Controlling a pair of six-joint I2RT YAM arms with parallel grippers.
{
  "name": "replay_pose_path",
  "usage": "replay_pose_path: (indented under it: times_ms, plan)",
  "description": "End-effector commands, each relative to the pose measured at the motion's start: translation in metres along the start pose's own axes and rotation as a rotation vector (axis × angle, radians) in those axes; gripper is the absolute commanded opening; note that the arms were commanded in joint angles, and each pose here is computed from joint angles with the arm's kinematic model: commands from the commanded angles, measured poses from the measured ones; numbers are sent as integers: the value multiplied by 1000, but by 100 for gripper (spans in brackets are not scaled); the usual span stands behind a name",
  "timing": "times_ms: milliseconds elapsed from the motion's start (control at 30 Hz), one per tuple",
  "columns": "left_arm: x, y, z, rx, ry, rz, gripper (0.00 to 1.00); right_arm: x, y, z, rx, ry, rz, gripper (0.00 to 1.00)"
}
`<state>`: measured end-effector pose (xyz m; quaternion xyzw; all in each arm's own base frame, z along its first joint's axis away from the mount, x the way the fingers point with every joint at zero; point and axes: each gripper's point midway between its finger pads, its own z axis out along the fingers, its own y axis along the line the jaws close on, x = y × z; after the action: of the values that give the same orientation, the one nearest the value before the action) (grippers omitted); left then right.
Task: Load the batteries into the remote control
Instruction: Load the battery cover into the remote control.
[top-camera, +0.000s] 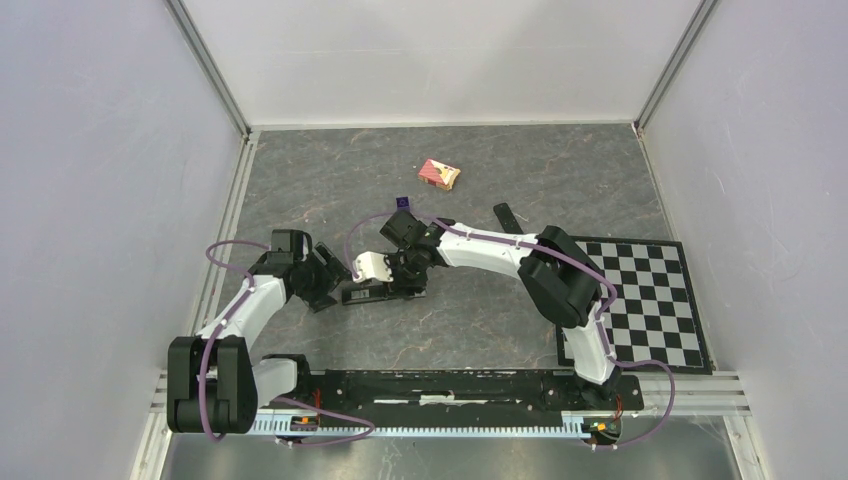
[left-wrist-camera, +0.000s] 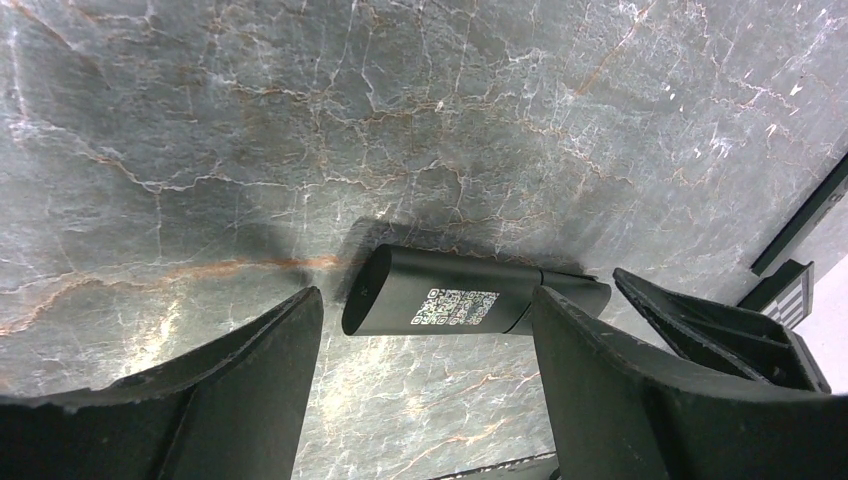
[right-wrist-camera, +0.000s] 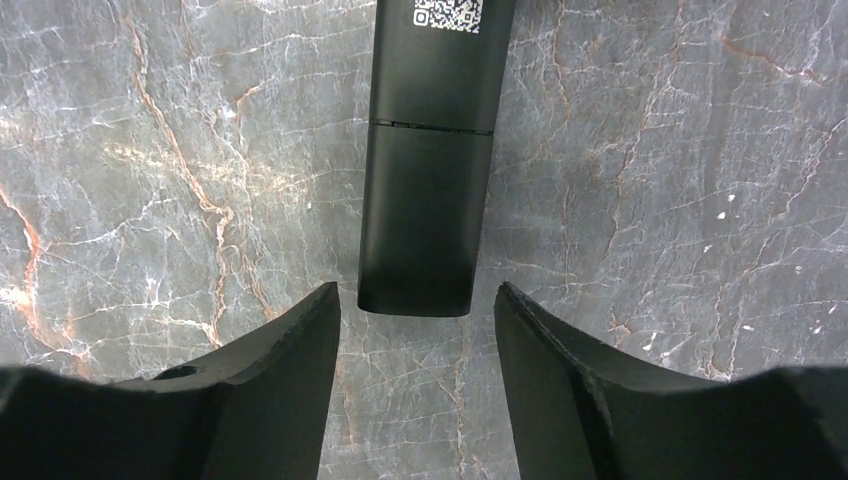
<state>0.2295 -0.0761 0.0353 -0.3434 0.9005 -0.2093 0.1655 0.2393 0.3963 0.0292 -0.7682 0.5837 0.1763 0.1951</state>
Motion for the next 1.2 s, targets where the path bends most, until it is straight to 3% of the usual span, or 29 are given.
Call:
replay_pose_path:
  times_ms: [0,300,433,533,633,700,867,967,1167]
  plan:
    - [-7,-3,-1,13,-25,51,82,-14,-10,-3,20,-37,-22,66]
    - [-10,-3,-2,6,-35,57,83,-22,2,-19,-12,-81,-43,80]
    - [-10,-2,-3,2,-40,56,84,-29,-4,-39,16,-167,34,85]
    - [-12,-3,-7,2,-51,59,87,-38,-12,-62,57,-273,171,84]
    - [-17,-3,-11,-7,-86,62,91,-43,-30,-82,204,-369,343,86]
    - [-20,-2,-12,-12,-103,60,92,-33,-45,-84,312,-369,575,86]
    - [-17,1,-9,-14,-94,57,91,-7,-36,-64,380,-392,995,81]
    - [-14,1,-7,-6,-81,59,85,-8,-37,-61,411,-461,1106,80]
    - [-10,4,-5,-10,-68,58,80,-3,-37,-42,422,-461,1216,75]
